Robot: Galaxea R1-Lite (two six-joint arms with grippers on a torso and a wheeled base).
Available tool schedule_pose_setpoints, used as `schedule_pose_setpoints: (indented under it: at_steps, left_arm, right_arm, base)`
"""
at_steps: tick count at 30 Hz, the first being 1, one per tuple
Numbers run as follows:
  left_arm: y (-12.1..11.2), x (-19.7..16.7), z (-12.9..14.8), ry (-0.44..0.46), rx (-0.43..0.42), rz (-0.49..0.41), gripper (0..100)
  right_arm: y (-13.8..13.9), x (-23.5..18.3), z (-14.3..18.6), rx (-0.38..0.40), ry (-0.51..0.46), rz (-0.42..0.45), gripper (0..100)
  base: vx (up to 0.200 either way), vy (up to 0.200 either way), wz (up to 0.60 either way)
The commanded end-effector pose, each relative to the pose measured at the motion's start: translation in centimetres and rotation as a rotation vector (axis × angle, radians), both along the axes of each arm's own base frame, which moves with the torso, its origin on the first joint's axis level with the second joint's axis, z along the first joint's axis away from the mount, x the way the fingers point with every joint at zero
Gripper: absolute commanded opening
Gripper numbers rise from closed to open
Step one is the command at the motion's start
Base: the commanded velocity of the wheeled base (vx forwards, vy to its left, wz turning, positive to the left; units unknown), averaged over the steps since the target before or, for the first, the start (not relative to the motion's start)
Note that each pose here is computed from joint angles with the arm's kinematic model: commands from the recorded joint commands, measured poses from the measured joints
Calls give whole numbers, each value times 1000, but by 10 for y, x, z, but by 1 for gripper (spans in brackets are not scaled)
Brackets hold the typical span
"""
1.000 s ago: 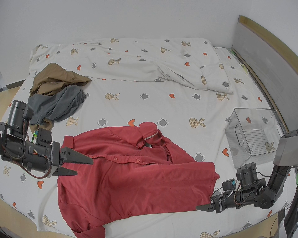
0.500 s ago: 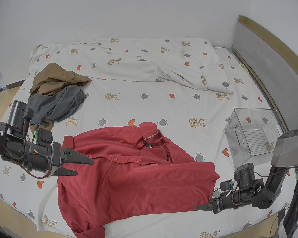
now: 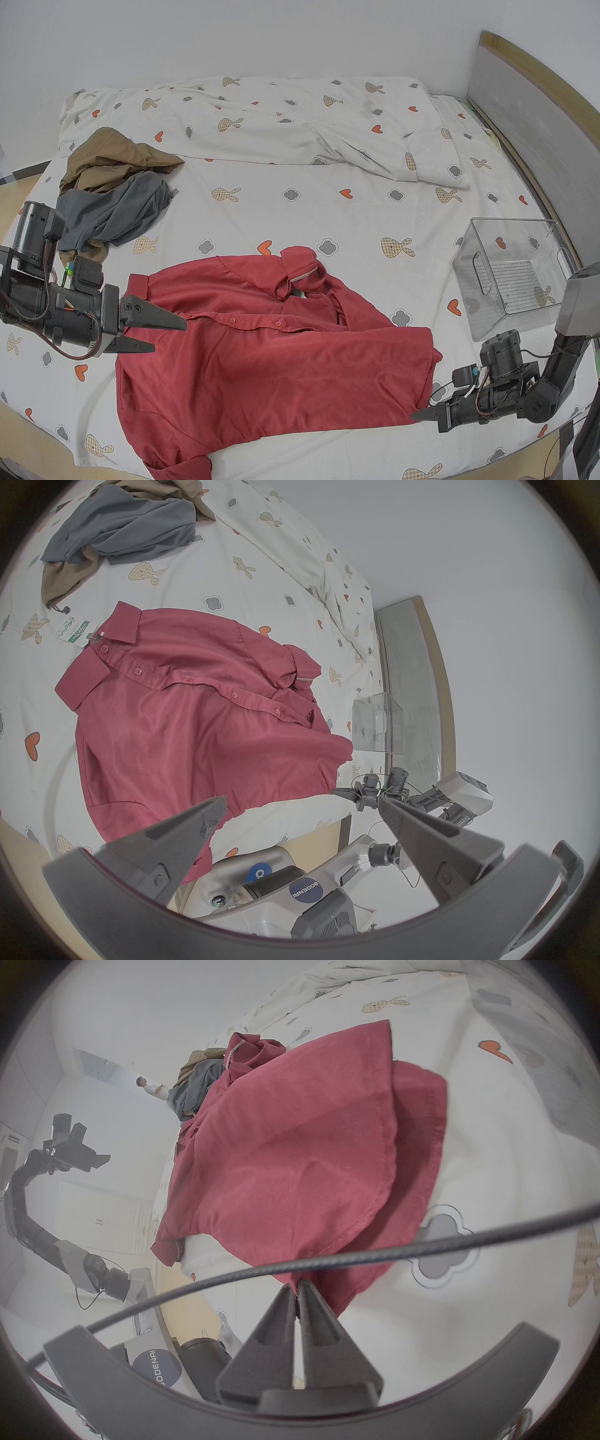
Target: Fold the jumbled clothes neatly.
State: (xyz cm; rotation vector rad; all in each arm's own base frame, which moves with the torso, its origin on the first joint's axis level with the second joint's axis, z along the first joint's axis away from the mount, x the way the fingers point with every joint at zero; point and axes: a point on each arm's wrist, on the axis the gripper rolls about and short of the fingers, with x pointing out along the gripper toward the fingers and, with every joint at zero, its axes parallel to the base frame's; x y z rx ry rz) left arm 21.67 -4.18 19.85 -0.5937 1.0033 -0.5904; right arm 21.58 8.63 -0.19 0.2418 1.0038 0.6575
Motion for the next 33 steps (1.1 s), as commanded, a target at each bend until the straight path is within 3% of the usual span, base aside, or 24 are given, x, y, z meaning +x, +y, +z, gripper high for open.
schedule_pose_setpoints:
  at_steps: [1, 21, 33]
  left_arm:
    - [0, 1, -1, 4, 0, 0, 100]
    - [0, 1, -1, 4, 0, 0, 100]
    - [0, 1, -1, 6, 0, 0, 100]
  right_arm:
    - [-11, -16, 12, 10, -8, -22, 0]
    - [-31, -55, 11, -18, 73, -48, 0]
    - [-26, -45, 10, -18, 51, -40, 0]
  base:
    - [0, 0, 0]
    - [0, 0, 0]
    - [0, 0, 0]
